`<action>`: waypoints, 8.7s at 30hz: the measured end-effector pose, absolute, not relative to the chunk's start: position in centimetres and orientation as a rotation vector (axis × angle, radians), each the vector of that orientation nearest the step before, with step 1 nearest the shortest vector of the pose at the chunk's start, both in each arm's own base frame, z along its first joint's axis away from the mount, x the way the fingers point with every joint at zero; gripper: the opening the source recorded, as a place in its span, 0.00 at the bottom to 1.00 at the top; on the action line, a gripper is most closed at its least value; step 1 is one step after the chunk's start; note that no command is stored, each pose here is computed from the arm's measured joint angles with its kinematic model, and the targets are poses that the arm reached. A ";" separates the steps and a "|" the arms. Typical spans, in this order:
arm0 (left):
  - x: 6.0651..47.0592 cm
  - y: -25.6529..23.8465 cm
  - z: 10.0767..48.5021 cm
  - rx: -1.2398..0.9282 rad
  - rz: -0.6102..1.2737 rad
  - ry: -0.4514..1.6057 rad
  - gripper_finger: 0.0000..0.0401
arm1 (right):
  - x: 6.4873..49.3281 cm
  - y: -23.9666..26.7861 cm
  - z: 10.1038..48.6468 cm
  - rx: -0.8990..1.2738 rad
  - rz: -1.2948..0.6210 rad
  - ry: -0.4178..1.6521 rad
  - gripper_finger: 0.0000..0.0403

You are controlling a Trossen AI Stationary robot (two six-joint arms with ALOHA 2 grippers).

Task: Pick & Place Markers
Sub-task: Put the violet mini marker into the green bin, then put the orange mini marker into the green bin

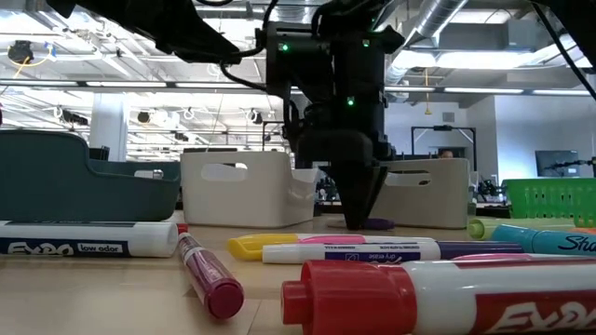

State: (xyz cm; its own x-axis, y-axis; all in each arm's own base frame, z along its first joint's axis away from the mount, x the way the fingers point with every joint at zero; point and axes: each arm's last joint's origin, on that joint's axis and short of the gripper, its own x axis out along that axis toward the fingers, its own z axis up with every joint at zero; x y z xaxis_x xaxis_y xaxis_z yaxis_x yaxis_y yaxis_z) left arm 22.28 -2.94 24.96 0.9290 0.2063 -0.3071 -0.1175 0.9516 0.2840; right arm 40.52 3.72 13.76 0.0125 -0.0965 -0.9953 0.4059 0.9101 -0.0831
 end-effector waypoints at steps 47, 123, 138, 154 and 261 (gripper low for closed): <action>22.3 -2.9 25.1 0.228 0.175 0.323 0.53 | 24.9 7.1 29.0 0.135 -0.515 1.352 0.10; 22.5 -3.4 25.8 -0.072 0.081 0.237 0.53 | 27.0 9.1 27.1 0.085 -0.383 0.702 0.16; 21.3 -8.7 28.2 -0.227 -0.048 0.254 0.53 | 30.9 5.0 22.5 0.145 -0.392 0.899 0.16; 18.5 -11.9 25.3 -0.599 0.003 0.586 0.53 | 31.1 4.6 22.9 0.094 -0.367 0.879 0.16; 18.4 -14.3 15.2 -0.963 0.606 1.207 0.53 | 33.1 3.7 24.6 -0.109 -0.208 0.678 0.16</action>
